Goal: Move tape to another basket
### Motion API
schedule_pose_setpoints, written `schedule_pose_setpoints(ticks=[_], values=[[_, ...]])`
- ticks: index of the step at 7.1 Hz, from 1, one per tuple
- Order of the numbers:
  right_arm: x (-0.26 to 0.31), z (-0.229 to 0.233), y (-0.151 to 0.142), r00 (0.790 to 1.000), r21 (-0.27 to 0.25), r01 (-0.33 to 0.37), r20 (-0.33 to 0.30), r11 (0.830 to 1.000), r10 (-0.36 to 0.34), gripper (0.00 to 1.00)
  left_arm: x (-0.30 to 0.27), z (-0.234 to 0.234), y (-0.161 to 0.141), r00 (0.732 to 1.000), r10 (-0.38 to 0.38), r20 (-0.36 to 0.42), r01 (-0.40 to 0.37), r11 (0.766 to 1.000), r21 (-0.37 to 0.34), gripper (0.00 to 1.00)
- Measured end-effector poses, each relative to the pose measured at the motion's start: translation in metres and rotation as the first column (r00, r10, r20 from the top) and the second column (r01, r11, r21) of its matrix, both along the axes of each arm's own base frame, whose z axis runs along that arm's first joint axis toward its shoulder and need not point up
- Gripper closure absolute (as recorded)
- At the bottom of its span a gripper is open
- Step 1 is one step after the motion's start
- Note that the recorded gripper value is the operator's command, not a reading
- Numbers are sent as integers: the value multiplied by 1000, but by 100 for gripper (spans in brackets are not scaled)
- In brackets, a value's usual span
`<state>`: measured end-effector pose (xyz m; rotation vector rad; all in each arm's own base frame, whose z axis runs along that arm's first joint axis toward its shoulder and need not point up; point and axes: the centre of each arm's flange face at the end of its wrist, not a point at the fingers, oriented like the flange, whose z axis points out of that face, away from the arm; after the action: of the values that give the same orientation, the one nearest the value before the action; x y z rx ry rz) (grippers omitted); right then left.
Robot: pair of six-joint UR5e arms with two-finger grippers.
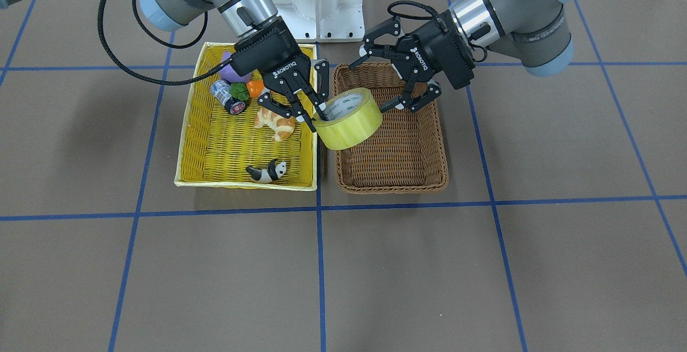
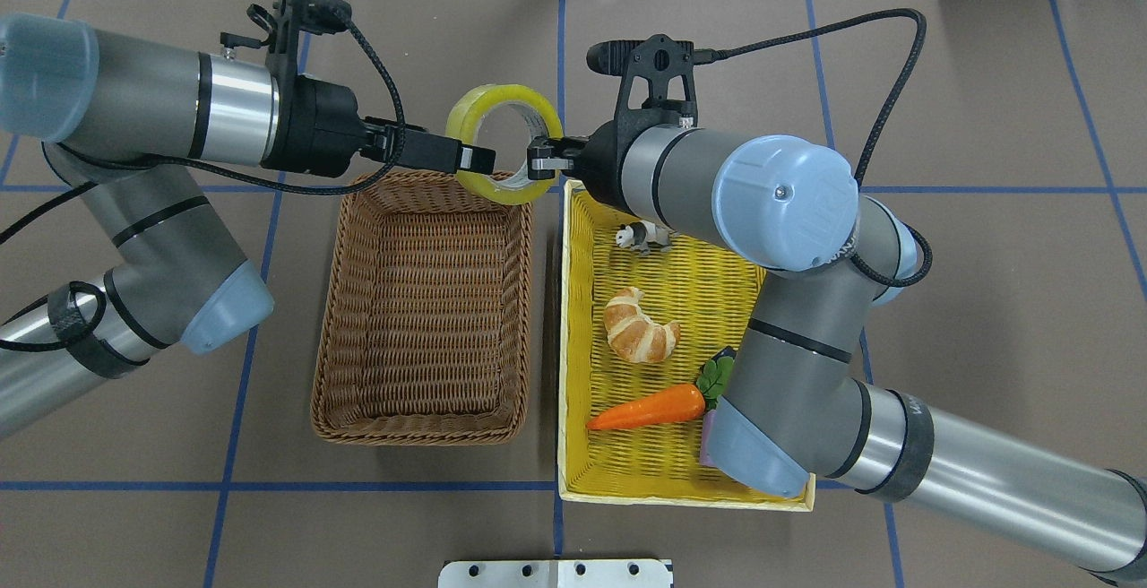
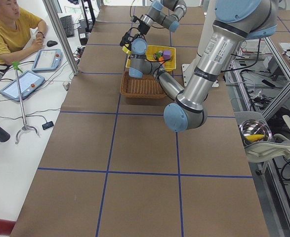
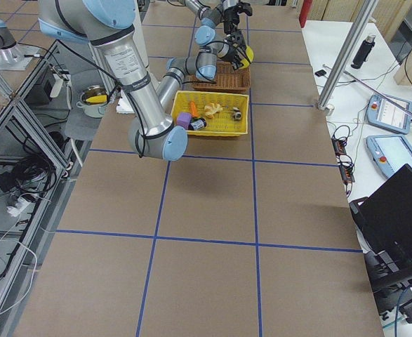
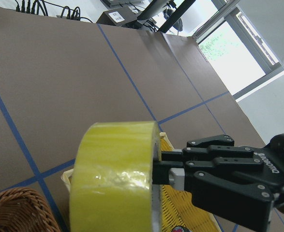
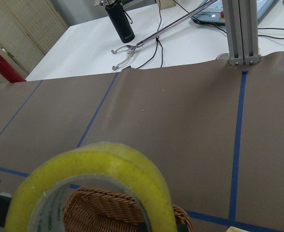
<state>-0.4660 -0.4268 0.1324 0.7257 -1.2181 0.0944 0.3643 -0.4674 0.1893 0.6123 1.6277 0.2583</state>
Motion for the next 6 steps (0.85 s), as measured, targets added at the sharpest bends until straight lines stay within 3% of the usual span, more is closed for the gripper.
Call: schedule_pose_setpoints(ticks=[3,6], values=[[5,26,3,999,-16,-8,-33,1000,8,100,-8,4,-5,1000,-17,4,17,1000,-4,1],[6,11,12,1000,-1,3,-5,1000,-3,100,-6,6,-6,1000,-26,7,26,1000,-11,1]])
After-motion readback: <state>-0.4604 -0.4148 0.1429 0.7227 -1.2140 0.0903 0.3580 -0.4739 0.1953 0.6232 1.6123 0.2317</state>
